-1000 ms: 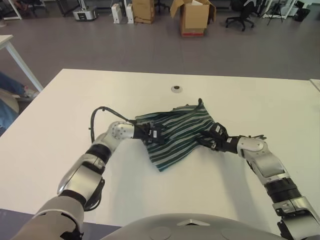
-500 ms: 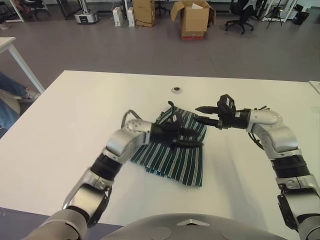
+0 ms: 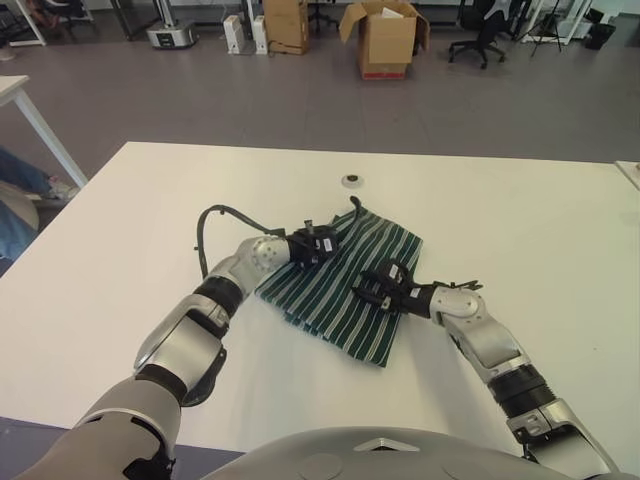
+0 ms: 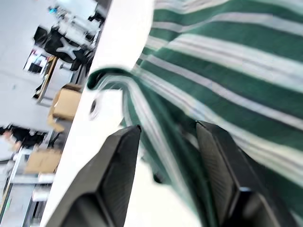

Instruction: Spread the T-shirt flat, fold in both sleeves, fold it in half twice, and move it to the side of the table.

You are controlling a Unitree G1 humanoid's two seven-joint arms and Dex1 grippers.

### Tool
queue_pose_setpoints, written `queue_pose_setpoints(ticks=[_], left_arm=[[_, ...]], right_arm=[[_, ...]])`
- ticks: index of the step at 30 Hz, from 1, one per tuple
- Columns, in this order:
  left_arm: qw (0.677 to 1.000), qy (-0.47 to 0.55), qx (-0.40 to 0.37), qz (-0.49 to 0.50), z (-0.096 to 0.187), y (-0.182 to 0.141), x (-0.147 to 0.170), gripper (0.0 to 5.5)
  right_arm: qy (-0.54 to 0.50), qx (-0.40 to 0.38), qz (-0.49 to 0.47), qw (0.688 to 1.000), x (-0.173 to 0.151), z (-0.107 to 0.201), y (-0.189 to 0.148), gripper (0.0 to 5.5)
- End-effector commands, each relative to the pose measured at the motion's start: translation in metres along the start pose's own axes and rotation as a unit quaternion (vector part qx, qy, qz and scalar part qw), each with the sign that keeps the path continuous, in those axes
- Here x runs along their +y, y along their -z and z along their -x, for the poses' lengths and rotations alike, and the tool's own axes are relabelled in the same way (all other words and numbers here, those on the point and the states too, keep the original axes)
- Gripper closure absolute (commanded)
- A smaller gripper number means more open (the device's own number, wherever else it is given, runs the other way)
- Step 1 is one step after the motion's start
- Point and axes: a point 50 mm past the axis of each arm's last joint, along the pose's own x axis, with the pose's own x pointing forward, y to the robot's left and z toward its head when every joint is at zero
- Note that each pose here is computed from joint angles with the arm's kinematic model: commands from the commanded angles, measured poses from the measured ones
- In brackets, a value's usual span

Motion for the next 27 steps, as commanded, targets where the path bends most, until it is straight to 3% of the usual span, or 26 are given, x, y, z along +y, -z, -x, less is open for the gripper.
queue_pose_setpoints(ticks=[1,7,9,11,15,18,23,27], left_arm=[[0.997,-0.055,0.060,0.000,0.015,0.024,0.013,3.36],[0.987,-0.105,0.122,0.012,0.026,0.045,0.021,3.36],[1.000,-0.028,-0.002,-0.010,0.033,0.027,-0.003,3.36],[0.988,0.061,-0.142,-0.026,0.040,-0.003,-0.034,3.36],[0.970,0.091,-0.222,-0.032,0.040,-0.025,-0.046,3.36],[0.962,0.151,-0.217,-0.072,0.037,-0.025,-0.064,3.36],[0.936,0.321,-0.106,-0.093,0.054,0.011,-0.112,3.36],[0.944,0.321,-0.068,-0.038,0.060,0.011,-0.124,3.36]], right_arm=[[-0.016,0.141,-0.059,0.988,0.019,0.022,0.064,3.51],[-0.054,0.150,-0.053,0.986,0.025,0.030,0.066,3.51],[-0.091,0.162,-0.028,0.982,0.023,0.045,0.067,3.51],[-0.097,0.163,-0.014,0.982,0.017,0.052,0.064,3.51],[-0.095,0.149,-0.011,0.984,0.015,0.047,0.059,3.51],[-0.111,0.141,-0.010,0.984,0.017,0.050,0.056,3.51],[-0.091,0.127,0.040,0.987,-0.009,0.051,0.042,3.51],[-0.074,0.084,0.072,0.991,-0.018,0.036,0.025,3.51]])
